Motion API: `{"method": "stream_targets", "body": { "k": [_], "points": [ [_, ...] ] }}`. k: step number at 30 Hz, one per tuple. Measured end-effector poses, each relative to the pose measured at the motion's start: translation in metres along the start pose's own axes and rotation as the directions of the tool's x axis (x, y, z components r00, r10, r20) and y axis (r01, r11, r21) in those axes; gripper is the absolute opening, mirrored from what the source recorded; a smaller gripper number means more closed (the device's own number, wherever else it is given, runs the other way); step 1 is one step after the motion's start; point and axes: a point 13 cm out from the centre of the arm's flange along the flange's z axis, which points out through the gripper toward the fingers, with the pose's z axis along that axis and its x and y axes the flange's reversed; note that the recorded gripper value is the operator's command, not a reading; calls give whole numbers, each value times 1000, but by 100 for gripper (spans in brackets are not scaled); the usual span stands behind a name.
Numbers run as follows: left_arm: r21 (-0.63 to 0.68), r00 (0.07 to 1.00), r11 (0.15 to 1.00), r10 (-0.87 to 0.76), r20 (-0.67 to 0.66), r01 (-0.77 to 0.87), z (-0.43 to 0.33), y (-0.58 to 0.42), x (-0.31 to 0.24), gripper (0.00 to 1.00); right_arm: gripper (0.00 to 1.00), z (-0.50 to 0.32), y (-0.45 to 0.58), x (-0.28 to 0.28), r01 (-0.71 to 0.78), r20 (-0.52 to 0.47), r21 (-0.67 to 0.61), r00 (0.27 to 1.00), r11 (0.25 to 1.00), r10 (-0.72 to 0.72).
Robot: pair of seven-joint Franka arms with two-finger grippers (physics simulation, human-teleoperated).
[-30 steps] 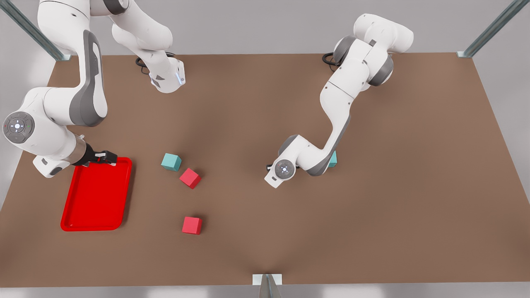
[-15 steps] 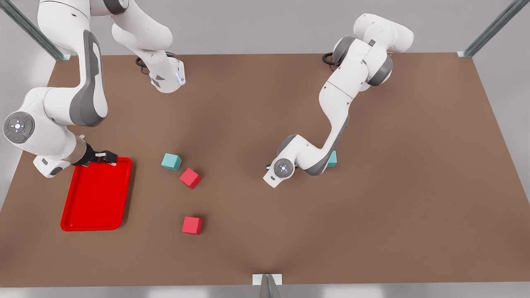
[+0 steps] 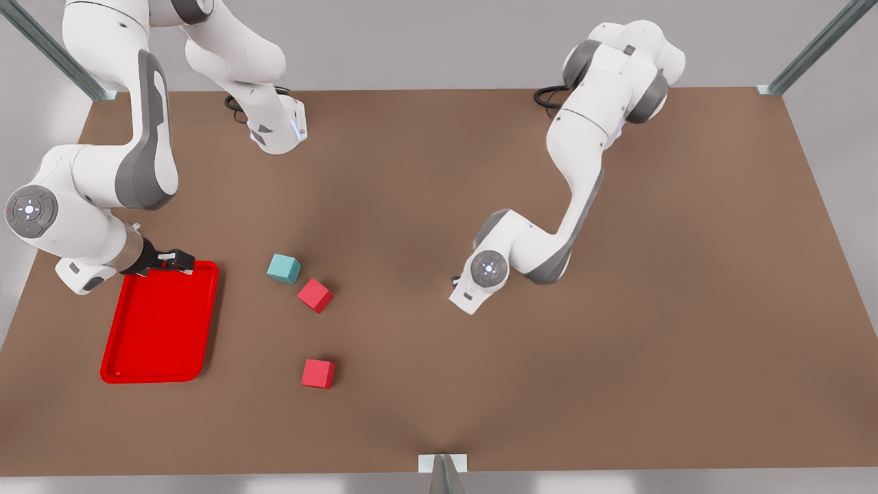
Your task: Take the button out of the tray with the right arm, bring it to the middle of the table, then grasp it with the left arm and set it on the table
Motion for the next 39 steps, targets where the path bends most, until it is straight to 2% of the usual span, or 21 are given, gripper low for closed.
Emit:
{"method": "stream_targets", "body": {
  "k": [5, 12, 19, 26, 39],
  "points": [
    [35, 984, 990, -142, 105, 139, -31, 34, -56, 46, 100, 0, 0, 0, 0, 0, 0, 1000, 1000, 0],
    [111, 918, 965, -261, 299, 238, -53, 18, -89, 46, 100, 0, 0, 0, 0, 0, 0, 1000, 1000, 0],
    [85, 786, 961, -264, 560, 262, -38, 12, -130, 46, 100, 0, -1, 0, 0, 0, 0, 1000, 1000, 0],
    [185, 653, 960, -280, 704, 212, -10, 0, -174, 46, 100, 0, 0, 0, 0, -1, 0, 1000, 1000, 0],
    [221, 519, 972, -230, 824, 81, 5, -35, -178, 46, 100, 1, 1, 1, 2, -4, 0, 1000, 1000, -2]
  ]
}}
